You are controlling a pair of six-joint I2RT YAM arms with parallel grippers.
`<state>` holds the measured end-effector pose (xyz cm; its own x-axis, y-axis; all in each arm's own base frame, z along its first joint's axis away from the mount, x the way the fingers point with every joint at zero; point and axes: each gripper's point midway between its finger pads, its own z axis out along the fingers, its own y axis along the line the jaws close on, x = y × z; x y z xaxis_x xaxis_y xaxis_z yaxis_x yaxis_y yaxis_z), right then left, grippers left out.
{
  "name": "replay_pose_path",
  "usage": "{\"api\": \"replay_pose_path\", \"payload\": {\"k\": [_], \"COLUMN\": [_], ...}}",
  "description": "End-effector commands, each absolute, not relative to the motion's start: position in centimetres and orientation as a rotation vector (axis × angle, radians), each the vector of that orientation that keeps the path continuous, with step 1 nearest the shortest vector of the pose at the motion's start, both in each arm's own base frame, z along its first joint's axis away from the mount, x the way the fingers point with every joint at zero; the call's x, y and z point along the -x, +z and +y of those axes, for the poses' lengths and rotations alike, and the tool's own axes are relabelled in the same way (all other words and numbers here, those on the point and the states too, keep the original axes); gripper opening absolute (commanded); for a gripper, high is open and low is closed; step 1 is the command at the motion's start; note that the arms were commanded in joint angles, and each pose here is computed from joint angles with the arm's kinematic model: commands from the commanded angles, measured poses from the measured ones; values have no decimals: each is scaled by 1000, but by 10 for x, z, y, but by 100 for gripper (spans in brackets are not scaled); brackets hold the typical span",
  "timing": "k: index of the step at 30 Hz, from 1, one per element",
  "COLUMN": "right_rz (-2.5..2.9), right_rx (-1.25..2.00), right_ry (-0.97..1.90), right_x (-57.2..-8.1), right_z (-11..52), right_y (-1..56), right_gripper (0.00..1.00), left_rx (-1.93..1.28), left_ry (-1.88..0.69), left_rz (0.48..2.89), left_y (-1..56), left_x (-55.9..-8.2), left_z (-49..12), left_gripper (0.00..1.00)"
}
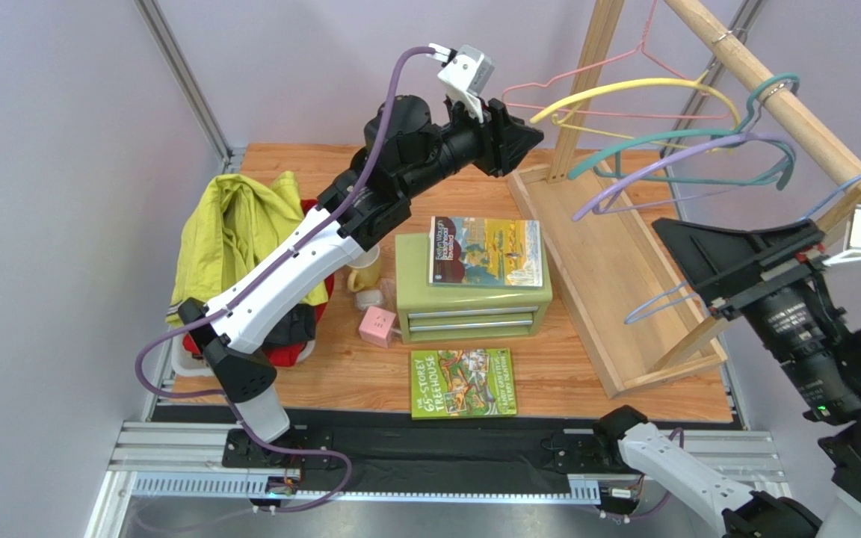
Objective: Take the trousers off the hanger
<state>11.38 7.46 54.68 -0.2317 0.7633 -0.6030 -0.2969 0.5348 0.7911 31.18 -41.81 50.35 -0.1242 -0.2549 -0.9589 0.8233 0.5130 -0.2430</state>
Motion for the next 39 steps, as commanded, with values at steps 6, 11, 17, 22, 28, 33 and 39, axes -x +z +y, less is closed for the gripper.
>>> {"api": "replay_pose_path", "payload": {"k": [6, 11, 17, 22, 28, 33, 39], "right_rz": [1609, 1748, 1895, 2003, 2154, 2276, 2455], "right_rx": [-350, -225, -99, -39, 80, 167, 149], "right_ry": [1084, 1170, 1256, 1301, 1249, 1034, 736], "right_x": [-113, -111, -116, -122, -113, -97, -99], "right_z": [95, 127, 160, 180, 220, 250, 245], "right_y": [525, 500, 472, 452, 418, 375, 284], "right_gripper": [100, 100, 100, 100, 100, 100, 98], "left_rx": [-579, -573, -471, -386, -335, -334, -243], "left_ry": [-1004, -939, -954, -977, -1025, -1061, -1046], "left_rz": [1465, 1535, 1619, 1724, 1948, 2198, 2516], "left_y": [507, 504, 486, 461, 396, 326, 232], "left_x": [-295, -278, -241, -202, -157, -125, -97], "left_z": [-405, -371, -318, -269, -235, -228, -226], "left_gripper": [61, 78, 86, 87, 79, 68, 59]}}
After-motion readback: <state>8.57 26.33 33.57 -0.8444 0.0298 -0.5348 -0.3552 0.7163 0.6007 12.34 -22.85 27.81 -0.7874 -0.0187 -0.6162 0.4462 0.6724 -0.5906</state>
